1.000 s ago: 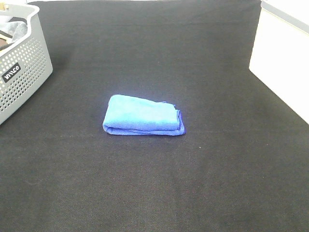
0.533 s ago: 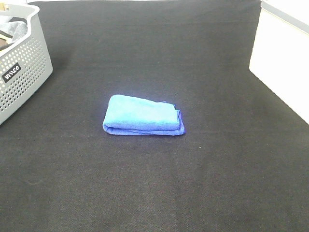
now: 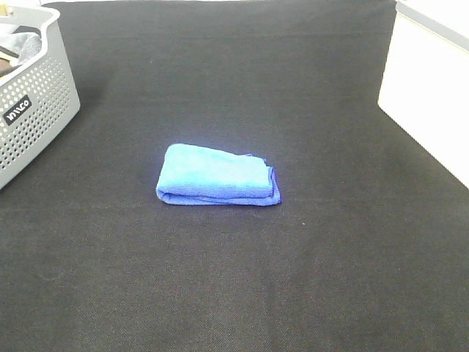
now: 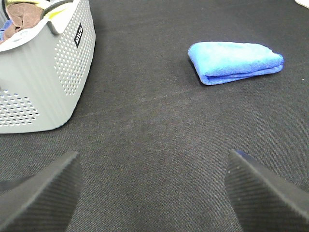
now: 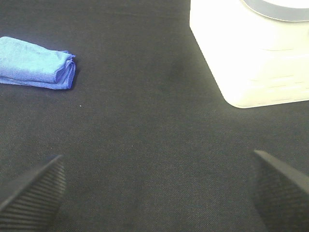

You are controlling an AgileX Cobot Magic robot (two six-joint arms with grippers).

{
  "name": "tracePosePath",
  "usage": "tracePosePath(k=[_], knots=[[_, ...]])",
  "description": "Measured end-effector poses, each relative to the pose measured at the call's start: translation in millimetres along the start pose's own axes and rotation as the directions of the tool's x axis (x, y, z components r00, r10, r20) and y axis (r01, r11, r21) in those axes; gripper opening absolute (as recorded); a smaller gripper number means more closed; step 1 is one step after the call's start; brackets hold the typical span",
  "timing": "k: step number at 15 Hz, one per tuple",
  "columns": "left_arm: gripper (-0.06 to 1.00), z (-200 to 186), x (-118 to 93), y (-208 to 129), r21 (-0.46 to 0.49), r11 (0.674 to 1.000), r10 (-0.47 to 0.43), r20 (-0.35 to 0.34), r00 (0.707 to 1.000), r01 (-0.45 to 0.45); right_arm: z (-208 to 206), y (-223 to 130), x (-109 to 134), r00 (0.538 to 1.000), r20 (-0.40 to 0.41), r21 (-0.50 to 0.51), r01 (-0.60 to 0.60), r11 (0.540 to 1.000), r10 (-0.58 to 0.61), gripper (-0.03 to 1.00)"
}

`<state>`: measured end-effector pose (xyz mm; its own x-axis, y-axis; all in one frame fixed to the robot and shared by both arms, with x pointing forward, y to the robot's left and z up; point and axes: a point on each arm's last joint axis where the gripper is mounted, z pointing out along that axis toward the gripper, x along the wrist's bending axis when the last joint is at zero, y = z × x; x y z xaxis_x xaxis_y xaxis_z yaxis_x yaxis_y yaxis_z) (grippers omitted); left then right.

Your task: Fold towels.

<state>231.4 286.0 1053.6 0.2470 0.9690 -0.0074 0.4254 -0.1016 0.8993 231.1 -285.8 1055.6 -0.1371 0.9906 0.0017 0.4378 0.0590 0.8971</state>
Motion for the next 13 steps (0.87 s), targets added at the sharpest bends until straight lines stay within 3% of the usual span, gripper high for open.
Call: tracePosePath(k=[13], knots=[[0.78,0.0,0.0,0.0,0.000,1.000,-0.001,0.000,1.000,0.001,0.0,0.0,0.3,1.000,-0.003,-0.001,-0.002,1.000,0.002,0.96]])
